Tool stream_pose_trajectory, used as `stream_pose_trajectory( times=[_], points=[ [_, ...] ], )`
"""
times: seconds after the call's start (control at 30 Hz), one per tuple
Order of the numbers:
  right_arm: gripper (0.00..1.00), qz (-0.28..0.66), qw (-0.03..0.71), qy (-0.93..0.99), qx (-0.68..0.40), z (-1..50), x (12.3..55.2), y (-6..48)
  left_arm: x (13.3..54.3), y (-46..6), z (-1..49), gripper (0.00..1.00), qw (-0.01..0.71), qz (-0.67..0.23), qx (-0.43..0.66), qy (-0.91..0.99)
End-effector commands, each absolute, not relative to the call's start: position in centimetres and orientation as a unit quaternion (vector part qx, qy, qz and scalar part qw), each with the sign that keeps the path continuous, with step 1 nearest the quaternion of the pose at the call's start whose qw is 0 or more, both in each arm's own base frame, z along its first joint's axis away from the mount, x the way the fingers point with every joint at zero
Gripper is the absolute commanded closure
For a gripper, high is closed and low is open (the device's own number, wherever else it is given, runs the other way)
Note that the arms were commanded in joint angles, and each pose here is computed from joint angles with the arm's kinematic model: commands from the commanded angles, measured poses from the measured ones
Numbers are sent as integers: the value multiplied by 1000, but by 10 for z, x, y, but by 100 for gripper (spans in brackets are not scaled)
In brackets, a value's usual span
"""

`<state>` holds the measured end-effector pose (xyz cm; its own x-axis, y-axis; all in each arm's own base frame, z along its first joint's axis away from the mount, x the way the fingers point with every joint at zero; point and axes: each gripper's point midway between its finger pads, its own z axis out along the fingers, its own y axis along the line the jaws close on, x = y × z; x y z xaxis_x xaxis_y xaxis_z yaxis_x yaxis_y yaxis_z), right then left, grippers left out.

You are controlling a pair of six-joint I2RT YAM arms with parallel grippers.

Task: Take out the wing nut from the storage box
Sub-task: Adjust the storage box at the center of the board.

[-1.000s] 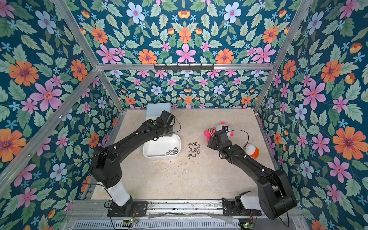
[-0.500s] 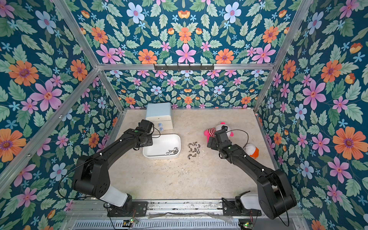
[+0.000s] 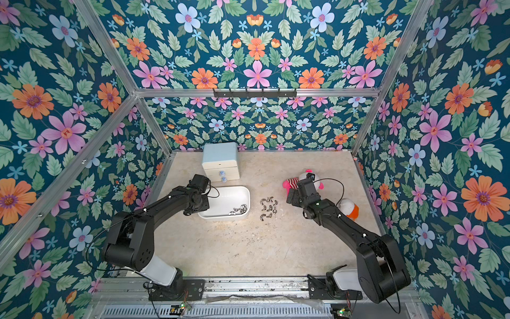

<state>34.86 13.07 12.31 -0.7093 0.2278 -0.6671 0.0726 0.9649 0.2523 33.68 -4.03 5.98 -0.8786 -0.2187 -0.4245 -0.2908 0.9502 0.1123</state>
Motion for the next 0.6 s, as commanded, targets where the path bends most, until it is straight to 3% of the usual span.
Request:
stream_pose_trajectory(
  times=[0.0,0.17,0.27,0.43,0.57],
  points=[
    [1,103,376,918,75,126,351,132,341,-40,61,67,221,76,-148,961],
    [1,107,375,918,74,125,352,134,337,-35,63,76,227,68,-167,957],
    [1,110,376,917,73,126,353,136,336,-35,65,86,231,53,-179,955],
    [1,114,377,916,71,127,356,138,333,-40,62,89,225,24,-191,955],
    [1,113,379,916,66,129,357,139,327,-48,63,99,227,-8,-208,951]
  ],
)
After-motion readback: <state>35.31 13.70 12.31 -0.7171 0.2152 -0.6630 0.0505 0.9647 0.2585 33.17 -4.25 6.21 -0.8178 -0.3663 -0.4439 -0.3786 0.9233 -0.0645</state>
